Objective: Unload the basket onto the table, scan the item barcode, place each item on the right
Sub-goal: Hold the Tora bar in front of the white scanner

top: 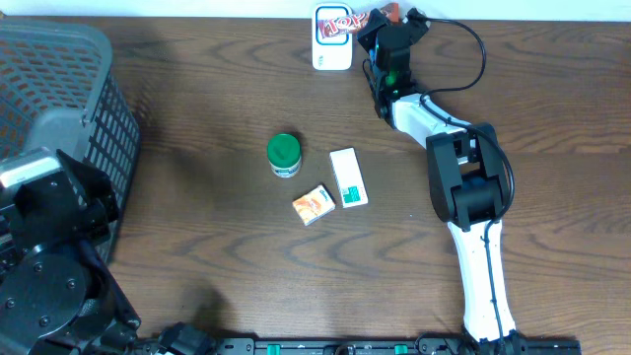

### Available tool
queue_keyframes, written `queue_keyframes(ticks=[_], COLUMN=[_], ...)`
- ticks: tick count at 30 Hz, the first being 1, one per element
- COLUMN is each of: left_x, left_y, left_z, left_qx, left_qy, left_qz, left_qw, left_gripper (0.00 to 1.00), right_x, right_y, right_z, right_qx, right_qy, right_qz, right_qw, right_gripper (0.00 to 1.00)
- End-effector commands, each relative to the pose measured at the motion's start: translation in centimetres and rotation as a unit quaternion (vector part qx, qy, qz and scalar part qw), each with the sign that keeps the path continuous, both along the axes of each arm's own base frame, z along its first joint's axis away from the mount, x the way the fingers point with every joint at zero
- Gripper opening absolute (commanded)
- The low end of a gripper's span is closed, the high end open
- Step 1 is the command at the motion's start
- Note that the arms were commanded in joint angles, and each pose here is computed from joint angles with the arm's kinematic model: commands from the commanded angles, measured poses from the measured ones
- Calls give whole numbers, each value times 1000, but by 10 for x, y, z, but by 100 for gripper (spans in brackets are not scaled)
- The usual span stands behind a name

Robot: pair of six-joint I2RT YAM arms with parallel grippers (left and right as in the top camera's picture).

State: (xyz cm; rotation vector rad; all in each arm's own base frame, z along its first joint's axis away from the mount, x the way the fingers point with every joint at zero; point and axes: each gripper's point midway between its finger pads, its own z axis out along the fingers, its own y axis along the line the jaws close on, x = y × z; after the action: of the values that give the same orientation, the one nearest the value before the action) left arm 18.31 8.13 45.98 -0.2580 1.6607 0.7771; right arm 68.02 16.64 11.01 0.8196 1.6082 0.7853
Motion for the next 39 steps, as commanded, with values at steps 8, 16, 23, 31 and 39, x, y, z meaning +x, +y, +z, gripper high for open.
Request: queue_keyframes(ticks=[8,16,23,31,39], left_x=[-2,-2,-2,-2,-2], left_y=[2,2,2,2,2], left_z=[0,0,0,0,0], left_qx=[-4,-4,-4,-4,-4], left_qy=[-5,-5,-5,-6,-5], left_qz=[7,7,7,7,7], left_qw=[1000,1000,1000,1000,1000], left_gripper=[98,98,98,98,98], right_x=[5,11,13,14,7], right_y=[28,40,29,20,30], right_z=[13,1,-4,-12,36], right_qx=[22,-2,-13,-43,-137], right_qy=[-13,-6,4,20,10], right_qz=[13,15,9,11,77], right_qw=[1000,1000,1000,999,987], right_gripper=[1,1,1,1,1])
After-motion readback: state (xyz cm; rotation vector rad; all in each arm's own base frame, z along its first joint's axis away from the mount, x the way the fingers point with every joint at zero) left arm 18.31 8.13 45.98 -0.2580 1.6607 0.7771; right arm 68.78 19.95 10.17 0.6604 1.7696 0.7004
